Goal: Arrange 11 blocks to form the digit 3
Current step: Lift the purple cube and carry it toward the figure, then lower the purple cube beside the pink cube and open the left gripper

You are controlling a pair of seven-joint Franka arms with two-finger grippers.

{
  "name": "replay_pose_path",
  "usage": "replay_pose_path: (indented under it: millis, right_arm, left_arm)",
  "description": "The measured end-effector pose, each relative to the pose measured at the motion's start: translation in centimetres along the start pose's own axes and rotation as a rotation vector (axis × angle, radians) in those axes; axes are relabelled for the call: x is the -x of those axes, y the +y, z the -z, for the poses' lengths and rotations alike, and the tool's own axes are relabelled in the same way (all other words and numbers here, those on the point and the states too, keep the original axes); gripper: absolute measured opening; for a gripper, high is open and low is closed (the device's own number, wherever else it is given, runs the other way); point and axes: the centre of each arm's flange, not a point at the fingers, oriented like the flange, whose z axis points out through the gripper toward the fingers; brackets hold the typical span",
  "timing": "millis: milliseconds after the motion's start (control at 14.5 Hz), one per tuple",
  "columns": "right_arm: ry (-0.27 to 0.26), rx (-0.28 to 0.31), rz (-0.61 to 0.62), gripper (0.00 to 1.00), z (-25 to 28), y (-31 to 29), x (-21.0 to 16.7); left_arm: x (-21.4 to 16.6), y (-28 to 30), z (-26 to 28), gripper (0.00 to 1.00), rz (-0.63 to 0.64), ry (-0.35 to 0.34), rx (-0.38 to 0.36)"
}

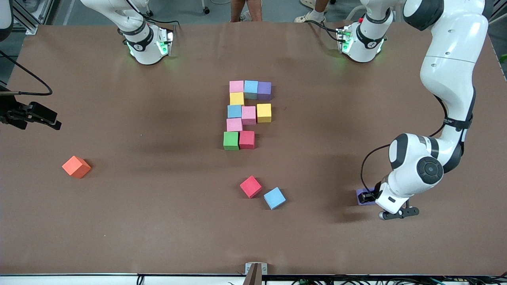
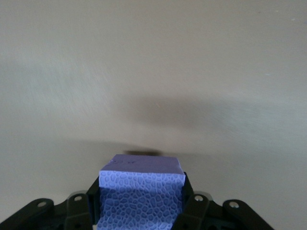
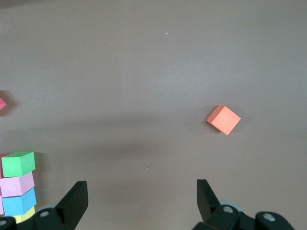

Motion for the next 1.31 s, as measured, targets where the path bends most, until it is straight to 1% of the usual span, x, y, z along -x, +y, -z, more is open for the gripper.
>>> replay_pose_path:
  millis: [138, 276, 414, 552, 621, 759, 897, 1104, 1311]
  right_arm:
    - [0.000, 0.000, 0.000, 1.00, 0.0, 0.0, 0.0]
    - [0.000, 0.000, 0.000, 1.00, 0.0, 0.0, 0.0]
    - [0.000, 0.000, -0.001, 1.00, 0.0, 0.0, 0.0]
    - [0.000, 0.000, -0.001, 1.00, 0.0, 0.1, 0.0]
    - [0.000, 0.000, -0.001, 1.00, 0.0, 0.1, 0.0]
    - [0.000, 0.000, -0.002, 1.00, 0.0, 0.1, 0.0]
    - [0.000, 0.001, -0.002, 1.00, 0.0, 0.1, 0.0]
    - [0.000, 0.001, -0.003, 1.00, 0.0, 0.2, 0.0]
    - [-0.001, 0.001, -0.003, 1.00, 0.0, 0.2, 0.0]
  left_arm:
    - [1.8, 3.0, 1.6, 0.19, 0.167, -0.061, -0.007]
    - [3.9, 6.4, 2.9, 0.19, 0.351, -0.107, -0.013]
    - [6.2, 10.0, 3.3, 0.19, 0.516, -0.129, -0.025]
    - [9.2, 13.8, 2.6, 0.19, 0.650, -0.133, -0.057]
    - [11.0, 15.6, 1.9, 0.19, 0.700, -0.120, -0.086]
    - [14.2, 18.2, 0.6, 0.19, 0.797, -0.073, -0.143]
    - [16.9, 20.1, -0.6, 0.19, 0.894, -0.041, -0.182]
    - [19.7, 21.9, -1.5, 0.19, 1.040, -0.013, -0.209]
    - [21.8, 23.7, -1.7, 0.19, 1.176, 0.025, -0.214]
